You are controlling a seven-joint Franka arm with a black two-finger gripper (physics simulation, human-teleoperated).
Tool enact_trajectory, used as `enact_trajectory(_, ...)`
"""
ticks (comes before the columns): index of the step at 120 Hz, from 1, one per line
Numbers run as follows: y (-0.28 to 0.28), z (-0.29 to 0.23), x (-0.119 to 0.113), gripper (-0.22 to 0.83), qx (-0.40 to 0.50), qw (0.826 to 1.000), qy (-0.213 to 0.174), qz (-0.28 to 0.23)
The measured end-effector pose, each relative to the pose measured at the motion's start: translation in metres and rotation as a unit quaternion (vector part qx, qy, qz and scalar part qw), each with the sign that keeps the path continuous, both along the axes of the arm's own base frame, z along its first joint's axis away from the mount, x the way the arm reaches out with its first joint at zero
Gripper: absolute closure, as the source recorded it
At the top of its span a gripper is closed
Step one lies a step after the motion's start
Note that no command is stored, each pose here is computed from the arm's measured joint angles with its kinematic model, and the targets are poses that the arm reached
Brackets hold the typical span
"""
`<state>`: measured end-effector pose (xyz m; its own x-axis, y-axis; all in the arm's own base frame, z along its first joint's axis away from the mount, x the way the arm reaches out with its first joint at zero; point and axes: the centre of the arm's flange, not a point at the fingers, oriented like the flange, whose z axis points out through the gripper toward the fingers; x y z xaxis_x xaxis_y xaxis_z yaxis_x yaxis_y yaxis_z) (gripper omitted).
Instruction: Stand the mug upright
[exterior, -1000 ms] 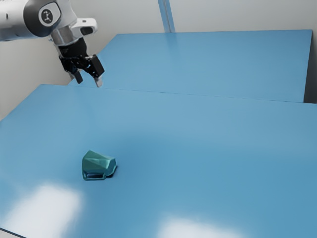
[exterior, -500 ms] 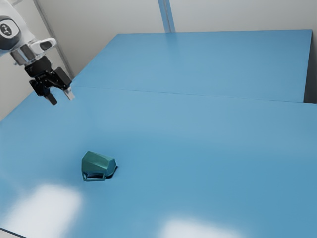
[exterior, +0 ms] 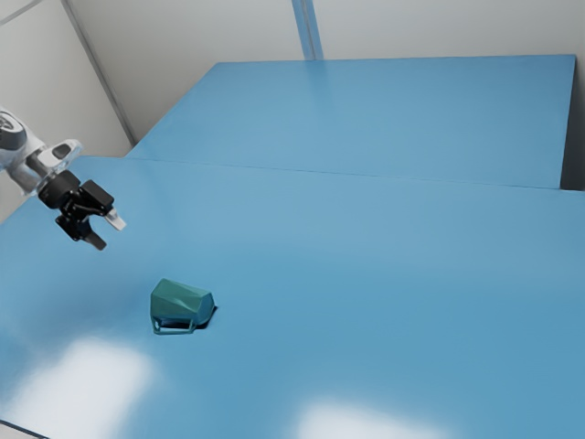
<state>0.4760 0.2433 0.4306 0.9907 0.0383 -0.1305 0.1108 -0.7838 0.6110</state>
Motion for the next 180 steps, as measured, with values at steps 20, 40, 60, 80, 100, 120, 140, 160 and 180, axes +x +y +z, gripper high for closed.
enact_trajectory(20, 0.013, -0.047, -0.005, 0.00, -0.040, 0.999, -0.005, -0.003)
enact_trajectory(40, 0.004, -0.092, -0.009, 0.00, -0.091, 0.995, -0.028, 0.004)
enact_trajectory(60, -0.004, -0.125, -0.016, 0.00, -0.119, 0.992, -0.048, 0.014)
enact_trajectory(80, -0.018, -0.144, -0.023, 0.00, -0.149, 0.986, -0.071, 0.028)
enact_trajectory(100, -0.035, -0.151, -0.017, 0.00, -0.169, 0.981, -0.096, 0.026)
enact_trajectory(120, -0.044, -0.153, -0.012, 0.24, -0.171, 0.979, -0.111, 0.016)
enact_trajectory(140, -0.044, -0.156, -0.012, 0.58, -0.170, 0.978, -0.119, 0.012)
enact_trajectory(160, -0.044, -0.159, -0.014, 0.69, -0.169, 0.978, -0.124, 0.007)
enact_trajectory(180, -0.044, -0.135, -0.011, 0.76, -0.166, 0.975, -0.151, -0.004)
